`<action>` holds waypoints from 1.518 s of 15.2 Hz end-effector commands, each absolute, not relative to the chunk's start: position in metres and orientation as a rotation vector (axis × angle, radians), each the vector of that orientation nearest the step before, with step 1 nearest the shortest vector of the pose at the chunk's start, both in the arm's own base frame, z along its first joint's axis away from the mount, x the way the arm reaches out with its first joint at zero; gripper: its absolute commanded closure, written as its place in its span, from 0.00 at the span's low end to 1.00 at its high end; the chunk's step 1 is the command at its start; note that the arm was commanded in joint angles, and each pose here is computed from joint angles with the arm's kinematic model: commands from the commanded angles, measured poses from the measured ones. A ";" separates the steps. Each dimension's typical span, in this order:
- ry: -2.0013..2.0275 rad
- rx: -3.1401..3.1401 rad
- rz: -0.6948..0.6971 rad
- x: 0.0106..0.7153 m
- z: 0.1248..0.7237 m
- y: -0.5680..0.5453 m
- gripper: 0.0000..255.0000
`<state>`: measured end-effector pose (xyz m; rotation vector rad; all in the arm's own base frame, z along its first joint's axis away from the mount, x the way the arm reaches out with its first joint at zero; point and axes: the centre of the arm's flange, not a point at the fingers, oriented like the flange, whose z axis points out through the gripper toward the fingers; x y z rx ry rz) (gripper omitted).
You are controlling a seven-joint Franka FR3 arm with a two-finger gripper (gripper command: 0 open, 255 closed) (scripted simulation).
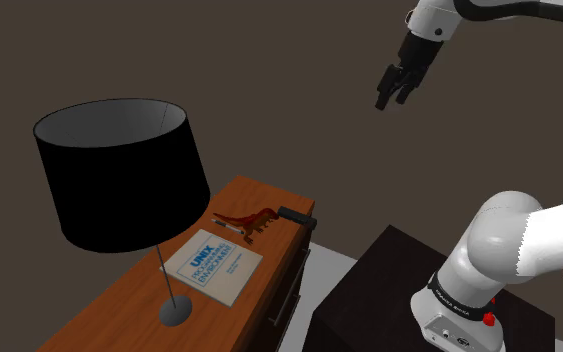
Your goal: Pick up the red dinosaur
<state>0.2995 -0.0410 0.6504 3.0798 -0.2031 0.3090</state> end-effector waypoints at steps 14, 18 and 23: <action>-0.386 3.086 0.056 0.407 0.539 0.054 0.00; -0.442 3.082 -0.022 0.438 0.501 0.081 0.00; -0.511 3.072 -0.120 0.477 0.453 0.114 0.00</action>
